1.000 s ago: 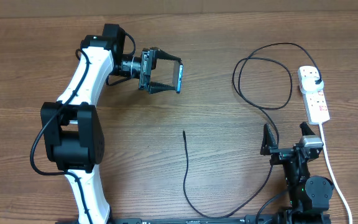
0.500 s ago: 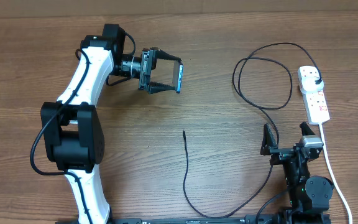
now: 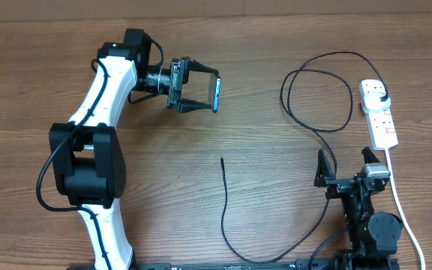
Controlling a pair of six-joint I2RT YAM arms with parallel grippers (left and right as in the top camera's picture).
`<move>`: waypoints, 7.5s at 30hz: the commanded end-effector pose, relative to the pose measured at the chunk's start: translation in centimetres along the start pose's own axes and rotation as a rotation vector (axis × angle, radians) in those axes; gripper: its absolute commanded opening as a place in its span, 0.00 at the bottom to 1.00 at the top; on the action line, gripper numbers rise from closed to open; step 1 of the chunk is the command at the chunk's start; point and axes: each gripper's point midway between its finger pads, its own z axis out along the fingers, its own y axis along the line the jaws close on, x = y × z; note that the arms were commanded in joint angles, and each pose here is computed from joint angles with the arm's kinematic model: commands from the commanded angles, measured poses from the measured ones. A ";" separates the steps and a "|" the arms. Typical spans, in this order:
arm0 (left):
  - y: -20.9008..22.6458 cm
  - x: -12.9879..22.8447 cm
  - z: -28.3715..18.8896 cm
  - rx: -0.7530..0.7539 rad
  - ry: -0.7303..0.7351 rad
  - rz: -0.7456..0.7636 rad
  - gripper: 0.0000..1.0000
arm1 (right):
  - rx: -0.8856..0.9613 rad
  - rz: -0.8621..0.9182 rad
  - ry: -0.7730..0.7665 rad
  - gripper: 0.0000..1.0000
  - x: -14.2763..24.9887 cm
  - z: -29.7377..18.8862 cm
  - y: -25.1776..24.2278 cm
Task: Plug charger to phone and switch on socket
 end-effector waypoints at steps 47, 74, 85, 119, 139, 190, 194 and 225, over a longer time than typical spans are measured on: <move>0.2 -1.3 -0.4 -0.059 -0.097 0.073 0.04 | 0.003 -0.002 -0.001 1.00 0.3 0.0 0.0; 1.7 -2.2 -0.6 -0.129 -0.161 0.059 0.04 | 0.017 -0.004 -0.002 1.00 0.2 0.0 -0.3; 1.7 -2.3 -0.6 -0.133 -0.167 0.061 0.04 | -0.210 0.121 -0.029 1.00 -1.0 -0.4 3.6; 2.0 -2.7 -0.7 -0.150 -0.189 0.065 0.04 | -0.575 0.323 0.531 1.00 -8.8 4.9 10.0; 4.9 -6.0 -1.7 -0.315 -0.423 -0.067 0.04 | -0.567 0.784 0.897 1.00 -0.7 9.1 11.2; 7.4 -4.2 9.9 -0.452 -0.557 -0.250 0.04 | -0.477 0.838 1.067 1.00 4.1 9.9 16.0; 6.9 -3.7 11.1 -0.430 -0.516 -0.231 0.04 | -0.456 0.833 1.066 1.00 4.3 10.0 15.7; 7.2 -2.2 14.4 -0.435 -0.489 -0.219 0.04 | -0.386 0.831 1.109 0.47 6.5 9.9 15.0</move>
